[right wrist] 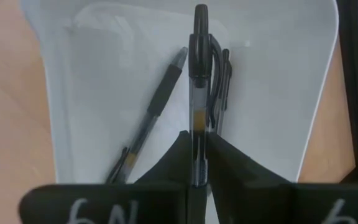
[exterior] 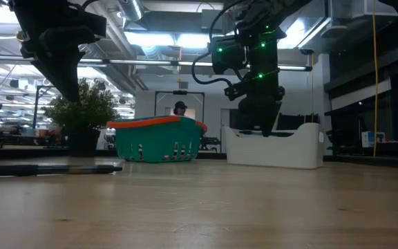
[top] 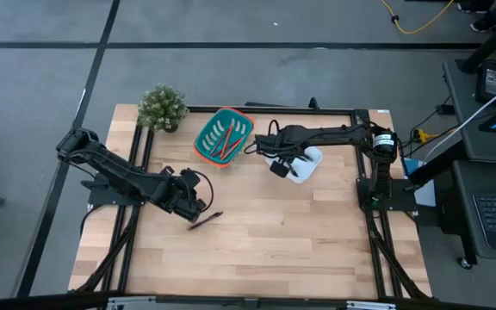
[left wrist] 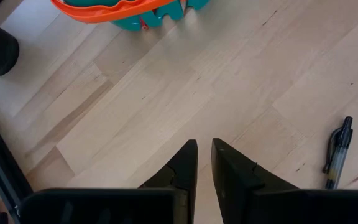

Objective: Sort pens & pencils
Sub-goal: Put the bottom black pen into the white bin, then put the black pen into the white bin

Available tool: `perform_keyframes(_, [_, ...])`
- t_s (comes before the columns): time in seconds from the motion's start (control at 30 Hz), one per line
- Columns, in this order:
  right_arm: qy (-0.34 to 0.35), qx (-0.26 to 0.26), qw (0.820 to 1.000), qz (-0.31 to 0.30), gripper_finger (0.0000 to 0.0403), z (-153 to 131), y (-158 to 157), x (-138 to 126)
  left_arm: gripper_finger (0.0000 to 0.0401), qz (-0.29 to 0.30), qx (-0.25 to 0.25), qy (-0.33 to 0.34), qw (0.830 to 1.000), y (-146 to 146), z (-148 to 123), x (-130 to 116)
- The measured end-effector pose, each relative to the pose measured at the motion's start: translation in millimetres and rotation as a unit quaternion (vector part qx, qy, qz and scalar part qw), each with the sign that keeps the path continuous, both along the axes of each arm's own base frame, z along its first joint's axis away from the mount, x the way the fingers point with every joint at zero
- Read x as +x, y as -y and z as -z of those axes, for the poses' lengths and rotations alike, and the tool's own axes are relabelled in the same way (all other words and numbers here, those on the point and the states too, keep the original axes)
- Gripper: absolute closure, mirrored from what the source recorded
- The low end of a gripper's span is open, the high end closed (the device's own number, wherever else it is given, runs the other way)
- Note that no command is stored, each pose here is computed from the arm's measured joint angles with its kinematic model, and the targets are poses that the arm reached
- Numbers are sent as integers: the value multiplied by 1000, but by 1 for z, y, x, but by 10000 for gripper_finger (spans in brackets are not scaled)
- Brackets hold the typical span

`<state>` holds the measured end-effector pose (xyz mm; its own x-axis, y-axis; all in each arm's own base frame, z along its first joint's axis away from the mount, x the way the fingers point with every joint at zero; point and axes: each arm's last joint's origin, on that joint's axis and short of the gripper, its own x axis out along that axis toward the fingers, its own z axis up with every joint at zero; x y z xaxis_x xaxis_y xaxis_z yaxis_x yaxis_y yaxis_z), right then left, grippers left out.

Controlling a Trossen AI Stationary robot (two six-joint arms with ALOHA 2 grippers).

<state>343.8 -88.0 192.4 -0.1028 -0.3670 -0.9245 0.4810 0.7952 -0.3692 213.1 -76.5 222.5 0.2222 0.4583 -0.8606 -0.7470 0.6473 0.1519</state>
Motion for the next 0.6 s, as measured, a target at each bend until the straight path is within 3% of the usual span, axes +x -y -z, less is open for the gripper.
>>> perform_keyframes(0.6, [7, -2, 1000, -9, 303, -9, -5, 5, 358, 9, 10, -2, 1000, 0, 0, 0])
